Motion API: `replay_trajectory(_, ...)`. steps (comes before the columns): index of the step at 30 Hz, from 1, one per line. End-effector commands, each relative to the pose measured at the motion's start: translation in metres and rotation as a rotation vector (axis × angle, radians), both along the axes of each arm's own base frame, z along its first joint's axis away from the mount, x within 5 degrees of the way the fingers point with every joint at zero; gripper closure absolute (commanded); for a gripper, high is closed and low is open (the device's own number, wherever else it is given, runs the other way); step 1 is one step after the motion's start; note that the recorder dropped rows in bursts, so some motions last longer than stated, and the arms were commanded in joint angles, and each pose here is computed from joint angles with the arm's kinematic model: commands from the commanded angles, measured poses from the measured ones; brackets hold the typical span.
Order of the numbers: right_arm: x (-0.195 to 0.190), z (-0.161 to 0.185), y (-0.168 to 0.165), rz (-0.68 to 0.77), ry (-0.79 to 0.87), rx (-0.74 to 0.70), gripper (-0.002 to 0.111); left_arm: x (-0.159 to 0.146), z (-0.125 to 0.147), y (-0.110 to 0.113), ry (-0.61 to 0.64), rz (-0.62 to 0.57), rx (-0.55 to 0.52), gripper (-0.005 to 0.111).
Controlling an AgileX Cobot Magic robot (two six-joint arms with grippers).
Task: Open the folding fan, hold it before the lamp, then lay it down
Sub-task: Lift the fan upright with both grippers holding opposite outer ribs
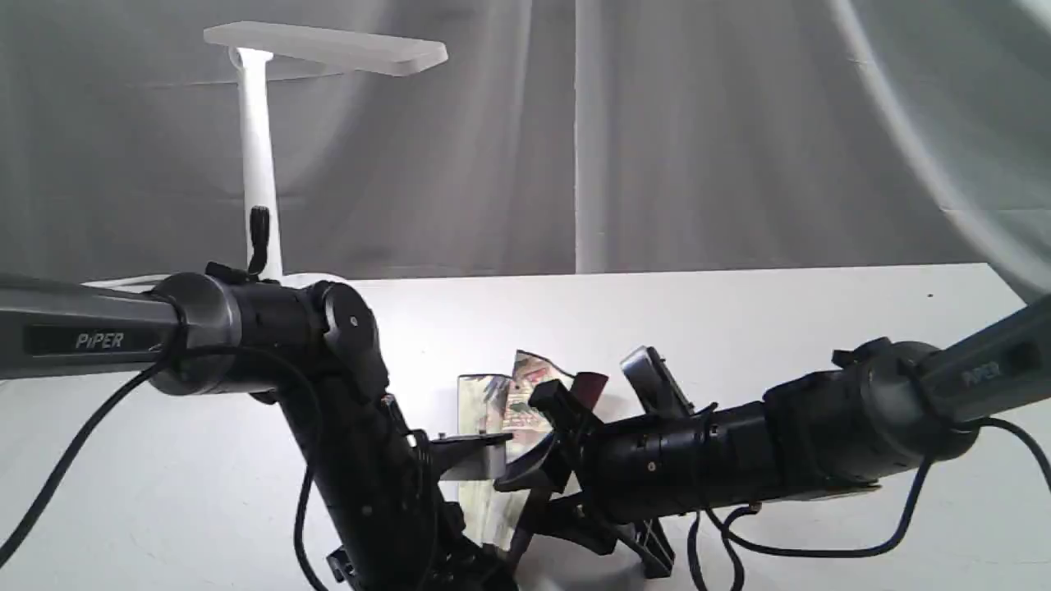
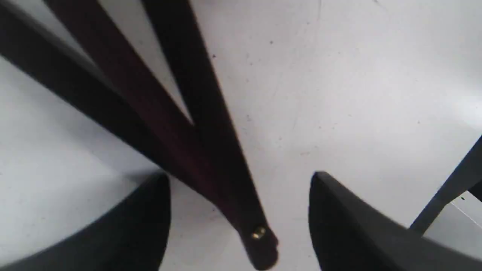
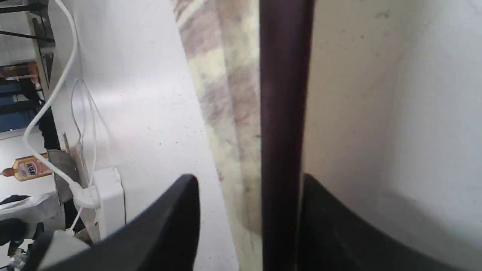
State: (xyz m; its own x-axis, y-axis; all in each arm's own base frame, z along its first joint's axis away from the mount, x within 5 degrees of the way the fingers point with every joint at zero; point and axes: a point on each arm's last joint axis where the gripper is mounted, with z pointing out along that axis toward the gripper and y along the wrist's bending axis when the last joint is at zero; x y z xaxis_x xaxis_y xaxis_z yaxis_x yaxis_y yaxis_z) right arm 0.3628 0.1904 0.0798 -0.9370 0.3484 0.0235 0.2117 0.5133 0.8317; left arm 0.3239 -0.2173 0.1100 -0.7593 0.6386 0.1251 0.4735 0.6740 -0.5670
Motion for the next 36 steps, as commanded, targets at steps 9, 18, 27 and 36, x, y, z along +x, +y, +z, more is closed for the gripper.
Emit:
replay_trajectory(9,-0.003,-0.016,-0.003,0.022,-0.001,-0.056,0.108,-0.001,0.002,0.0,-0.014,-0.01,0.0,0.052)
replay_trajectory(18,-0.003,0.0,0.0,0.048,-0.04,-0.02,0.108,-0.001,0.057,0.008,-0.159,-0.009,0.001,0.052)
replay_trajectory(27,-0.002,0.037,-0.016,0.143,-0.146,-0.066,0.108,0.0,0.102,0.023,-0.363,0.052,0.088,0.052)
replay_trajectory(36,-0.006,0.071,-0.043,0.243,-0.187,-0.028,0.108,0.007,0.12,0.049,-0.529,0.193,0.348,0.053)
